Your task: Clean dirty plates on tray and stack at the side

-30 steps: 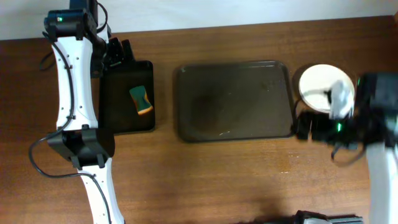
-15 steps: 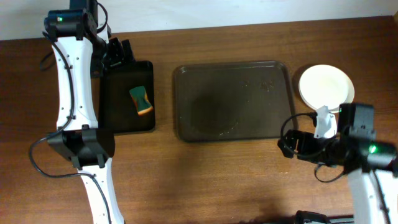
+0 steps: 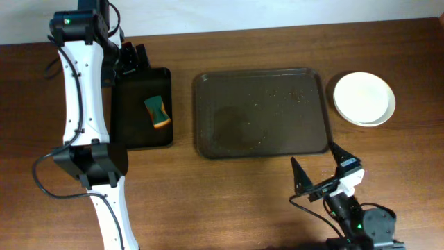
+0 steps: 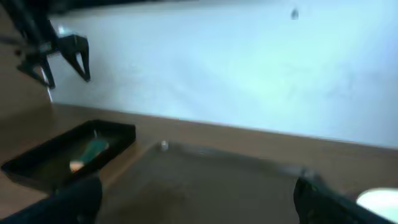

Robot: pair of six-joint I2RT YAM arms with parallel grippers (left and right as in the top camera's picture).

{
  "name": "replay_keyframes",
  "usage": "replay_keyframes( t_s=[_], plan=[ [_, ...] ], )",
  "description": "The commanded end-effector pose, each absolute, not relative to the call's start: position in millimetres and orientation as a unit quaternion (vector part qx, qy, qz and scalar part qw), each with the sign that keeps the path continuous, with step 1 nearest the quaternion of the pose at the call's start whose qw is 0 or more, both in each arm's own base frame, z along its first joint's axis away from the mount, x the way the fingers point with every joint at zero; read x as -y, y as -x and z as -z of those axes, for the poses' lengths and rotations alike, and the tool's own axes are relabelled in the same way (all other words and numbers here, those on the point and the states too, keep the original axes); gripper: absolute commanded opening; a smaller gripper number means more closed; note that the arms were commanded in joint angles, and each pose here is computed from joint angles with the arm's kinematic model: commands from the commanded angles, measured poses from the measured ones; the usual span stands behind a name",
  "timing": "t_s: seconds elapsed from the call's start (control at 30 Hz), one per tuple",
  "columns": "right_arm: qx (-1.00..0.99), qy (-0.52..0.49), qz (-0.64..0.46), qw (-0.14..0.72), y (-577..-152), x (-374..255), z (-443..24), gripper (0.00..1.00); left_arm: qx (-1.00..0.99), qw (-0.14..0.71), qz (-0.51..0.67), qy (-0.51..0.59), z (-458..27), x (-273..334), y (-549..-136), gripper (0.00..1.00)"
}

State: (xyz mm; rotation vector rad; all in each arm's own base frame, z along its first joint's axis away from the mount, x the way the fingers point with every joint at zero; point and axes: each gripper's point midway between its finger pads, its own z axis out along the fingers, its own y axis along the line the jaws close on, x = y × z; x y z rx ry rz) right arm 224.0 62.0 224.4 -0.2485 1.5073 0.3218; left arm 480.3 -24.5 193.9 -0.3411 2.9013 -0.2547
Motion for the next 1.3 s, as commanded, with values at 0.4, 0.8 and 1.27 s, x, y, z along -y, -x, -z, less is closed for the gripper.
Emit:
replay_keyframes(
  t_s=[0.4,0.8,1.27],
  plan=[
    [-0.735,0.018,-0.019,0.678,-246,-14,-155,0.98,-0.984,0.108,0.089,0.11,-197,25,-480,1.0],
    [-0.735,0.018,-0.019,0.678,-246,-14,-155,0.98,-0.984,0.108,0.089,0.11,-197,25,-480,1.0],
    [-0.735,0.018,-0.019,0.678,-246,-14,-155,0.98,-0.977,0.199,0.029,-0.076,-191,87,-460,1.0]
  ],
)
